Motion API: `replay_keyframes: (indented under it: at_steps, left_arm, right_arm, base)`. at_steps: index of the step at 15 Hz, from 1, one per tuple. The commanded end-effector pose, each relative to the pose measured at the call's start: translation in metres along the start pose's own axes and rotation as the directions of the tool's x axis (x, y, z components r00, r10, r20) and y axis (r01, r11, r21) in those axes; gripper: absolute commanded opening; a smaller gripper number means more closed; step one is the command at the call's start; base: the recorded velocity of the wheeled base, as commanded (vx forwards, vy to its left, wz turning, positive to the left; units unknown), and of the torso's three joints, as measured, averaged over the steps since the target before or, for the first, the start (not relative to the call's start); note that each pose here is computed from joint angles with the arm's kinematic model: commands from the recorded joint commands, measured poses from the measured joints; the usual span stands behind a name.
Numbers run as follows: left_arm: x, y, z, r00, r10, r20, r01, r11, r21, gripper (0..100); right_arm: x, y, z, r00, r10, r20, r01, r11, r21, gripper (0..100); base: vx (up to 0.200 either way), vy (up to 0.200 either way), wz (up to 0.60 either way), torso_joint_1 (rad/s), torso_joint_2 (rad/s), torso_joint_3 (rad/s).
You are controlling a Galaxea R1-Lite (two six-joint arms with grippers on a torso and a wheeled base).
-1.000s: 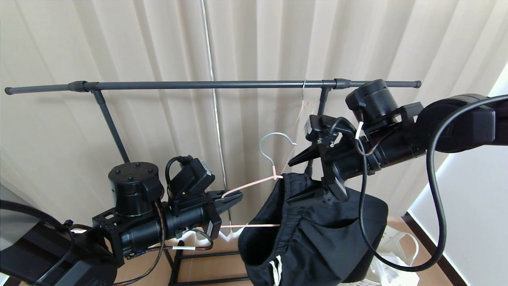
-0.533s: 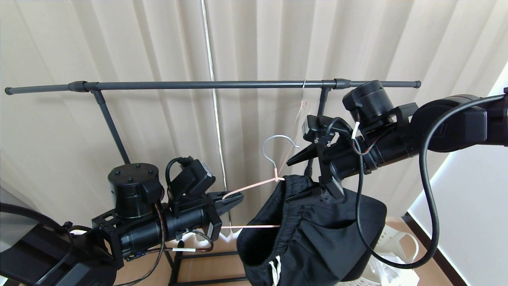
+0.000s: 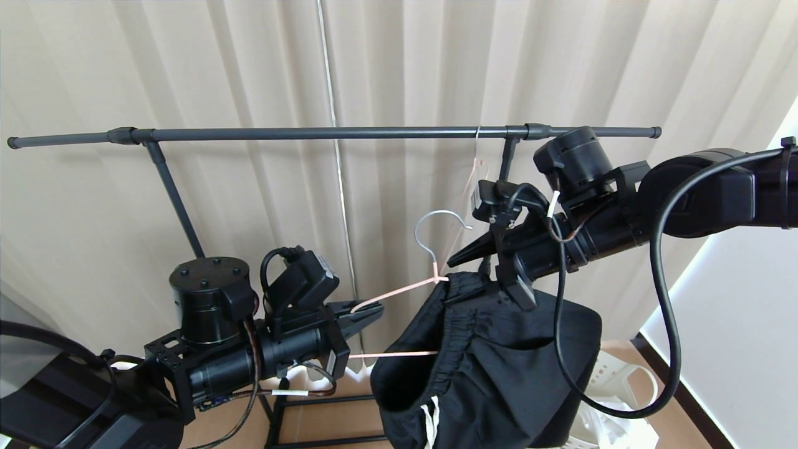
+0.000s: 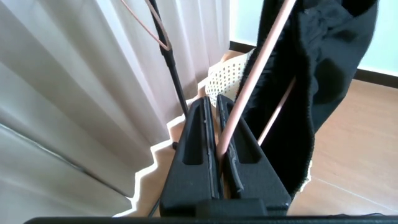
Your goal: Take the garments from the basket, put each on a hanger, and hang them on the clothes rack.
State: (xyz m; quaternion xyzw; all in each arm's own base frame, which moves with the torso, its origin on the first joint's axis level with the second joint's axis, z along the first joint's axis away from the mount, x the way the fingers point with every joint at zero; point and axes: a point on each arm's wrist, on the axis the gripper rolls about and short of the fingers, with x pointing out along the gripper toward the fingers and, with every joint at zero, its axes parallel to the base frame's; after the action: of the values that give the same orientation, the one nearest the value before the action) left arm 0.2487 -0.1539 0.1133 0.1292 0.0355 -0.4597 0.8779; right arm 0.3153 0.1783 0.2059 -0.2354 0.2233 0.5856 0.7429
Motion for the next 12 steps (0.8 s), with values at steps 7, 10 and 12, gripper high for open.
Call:
replay_keyframes:
  at_steps: [7,10,12]
  left_arm:
    - [0.0005,0.0036,-0.0007,1.0,0.01,0.0,-0.01,1.0,-0.007,0]
    - [0.0014,0.0071,-0.0008,0.999,0.028,0.031,-0.028,1.0,0.008,0]
    - [0.0028,0.0089,-0.0043,0.998,0.039,0.055,-0.04,0.999,0.02,0]
  right_arm:
    - [-0.0032,0.0005,0.0031,1.0,-0.006,0.009,0.006,1.0,-0.003,0]
    - [-0.0049,0.0016,0.0038,1.0,-0.007,0.012,0.007,1.0,-0.005,0]
    - [-0.0083,0.0039,0.0047,1.0,-0.008,0.014,0.008,1.0,-0.006,0]
  base:
    - [0.0,0.0,0.0,0.0,0.0,0.0]
    - [0.0,0.0,0.0,0.0,0.0,0.0]
    - [0.0,0.0,0.0,0.0,0.0,0.0]
